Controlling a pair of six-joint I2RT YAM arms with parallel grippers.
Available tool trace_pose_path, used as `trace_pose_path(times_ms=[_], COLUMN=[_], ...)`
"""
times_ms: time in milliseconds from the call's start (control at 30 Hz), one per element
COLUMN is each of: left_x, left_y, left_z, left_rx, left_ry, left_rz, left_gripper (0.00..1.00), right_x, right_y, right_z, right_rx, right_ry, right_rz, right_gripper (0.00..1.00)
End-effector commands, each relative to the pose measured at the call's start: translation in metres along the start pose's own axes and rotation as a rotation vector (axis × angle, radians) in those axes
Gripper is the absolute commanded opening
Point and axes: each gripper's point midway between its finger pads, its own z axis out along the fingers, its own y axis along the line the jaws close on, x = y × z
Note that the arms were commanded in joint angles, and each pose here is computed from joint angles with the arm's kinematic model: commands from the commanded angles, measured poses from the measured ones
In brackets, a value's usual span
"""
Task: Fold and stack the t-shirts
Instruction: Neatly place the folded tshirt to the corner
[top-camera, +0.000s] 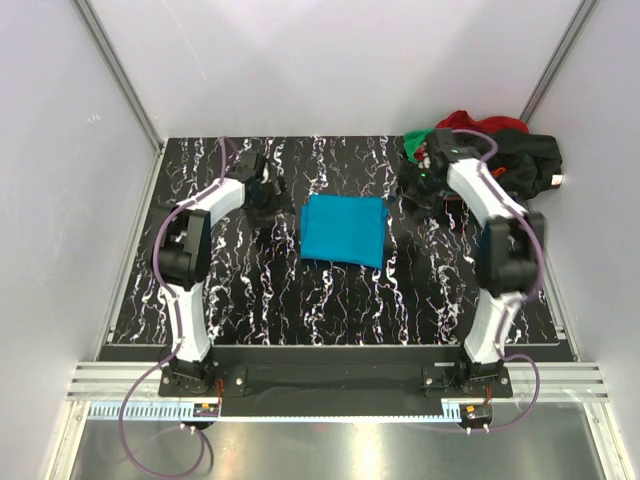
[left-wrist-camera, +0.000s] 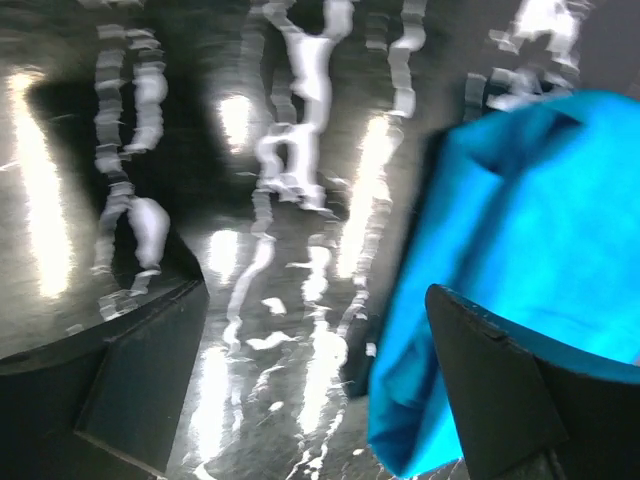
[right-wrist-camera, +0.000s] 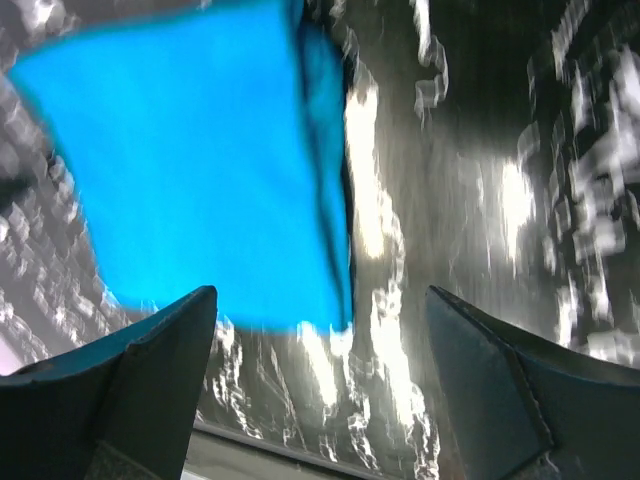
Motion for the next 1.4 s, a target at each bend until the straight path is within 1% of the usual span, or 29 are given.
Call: trace_pose_path(times_ms=[0,33,100,167,200,267,300,333,400,467,500,533,633,667,700,767,800,867,900,967,1067,1100,1133,1167,1200,1233,1267,1300,1367], left_x=[-0.025,-0.019,-0.013,-0.006,-0.003,0.001,0.003,0.007,0.012,0.013,0.014,0.016,0.014,0.004,0.007,-0.015,-0.021,-0.05,-0.058,-0.089,-0.137,-0.145,-0.181,-0.198,-0.21,-0.248,-0.261,-0.274,-0.29], left_y=[-0.05,-0.055,-0.063,-0.065,-0.068,-0.068,-0.071,-0.071,-0.074,-0.066,-0.062,-0.057,-0.056,-0.061,-0.049,-0.045,-0.03,-0.017,0.005,0.02,0.073,0.087,0.092,0.102,0.132,0.135,0.145,0.151,0.159], left_z=[-0.013,-0.006,0.002,0.012,0.015,0.025,0.028,0.036,0.044,0.057,0.06,0.065,0.073,0.072,0.073,0.066,0.062,0.051,0.046,0.034,0.014,0.021,0.003,-0.003,0.001,-0.029,-0.041,-0.06,-0.091], left_rx=[0.202,0.214,0.236,0.252,0.257,0.251,0.258,0.259,0.254,0.207,0.187,0.169,0.159,0.153,0.1,0.062,0.02,-0.035,-0.081,-0.121,-0.23,-0.253,-0.277,-0.305,-0.361,-0.417,-0.469,-0.513,-0.609], left_ry=[-0.125,-0.109,-0.089,-0.061,-0.058,-0.051,-0.047,-0.033,-0.019,-0.015,-0.012,-0.007,0.005,-0.015,0.016,-0.025,-0.02,-0.079,-0.069,-0.12,-0.175,-0.174,-0.259,-0.294,-0.299,-0.424,-0.458,-0.512,-0.6], left_rz=[0.098,0.113,0.121,0.111,0.114,0.11,0.114,0.112,0.115,0.099,0.087,0.081,0.075,0.078,0.061,0.046,0.021,0.023,-0.004,0.018,0.022,0.035,0.082,0.1,0.097,0.112,0.143,0.147,0.153], left_gripper=[0.93,0.92,0.87,0.84,0.84,0.82,0.79,0.76,0.7,0.62,0.53,0.33,0.0,0.0,0.0,0.0,0.0,0.0,0.0,0.0,0.0,0.0,0.0,0.0,0.07,0.3,0.59,0.76,0.81], right_x=[0.021,0.025,0.053,0.069,0.087,0.101,0.115,0.119,0.131,0.135,0.137,0.138,0.142,0.142,0.141,0.142,0.143,0.144,0.144,0.145,0.146,0.147,0.147,0.151,0.152,0.155,0.156,0.16,0.159], right_y=[0.009,0.013,0.0,-0.002,-0.01,-0.009,-0.014,-0.011,-0.014,-0.016,-0.02,-0.022,-0.021,-0.022,-0.022,-0.021,-0.021,-0.019,-0.018,-0.016,-0.012,-0.012,-0.011,-0.008,-0.008,-0.005,-0.004,-0.001,0.001], right_z=[-0.064,-0.084,-0.082,-0.096,-0.091,-0.104,-0.101,-0.111,-0.111,-0.115,-0.113,-0.114,-0.114,-0.114,-0.115,-0.118,-0.117,-0.122,-0.123,-0.126,-0.127,-0.127,-0.126,-0.125,-0.124,-0.124,-0.124,-0.123,-0.124], right_rx=[-0.069,-0.097,-0.091,-0.113,-0.111,-0.145,-0.15,-0.175,-0.188,-0.199,-0.181,-0.175,-0.189,-0.186,-0.188,-0.195,-0.196,-0.212,-0.222,-0.233,-0.25,-0.25,-0.251,-0.256,-0.255,-0.261,-0.264,-0.267,-0.273], right_ry=[-0.139,-0.184,-0.147,-0.161,-0.123,-0.139,-0.116,-0.141,-0.135,-0.157,-0.158,-0.163,-0.158,-0.164,-0.169,-0.178,-0.178,-0.194,-0.202,-0.208,-0.213,-0.209,-0.209,-0.198,-0.193,-0.188,-0.185,-0.177,-0.178], right_rz=[-0.044,-0.055,-0.059,-0.077,-0.071,-0.072,-0.065,-0.061,-0.05,-0.066,-0.066,-0.064,-0.071,-0.07,-0.073,-0.078,-0.076,-0.084,-0.087,-0.091,-0.1,-0.101,-0.104,-0.114,-0.118,-0.128,-0.134,-0.146,-0.152], right_gripper=[0.91,0.91,0.91,0.91,0.91,0.91,0.91,0.91,0.91,0.91,0.91,0.91,0.91,0.91,0.91,0.91,0.91,0.91,0.91,0.92,0.92,0.92,0.92,0.92,0.92,0.92,0.92,0.92,0.93])
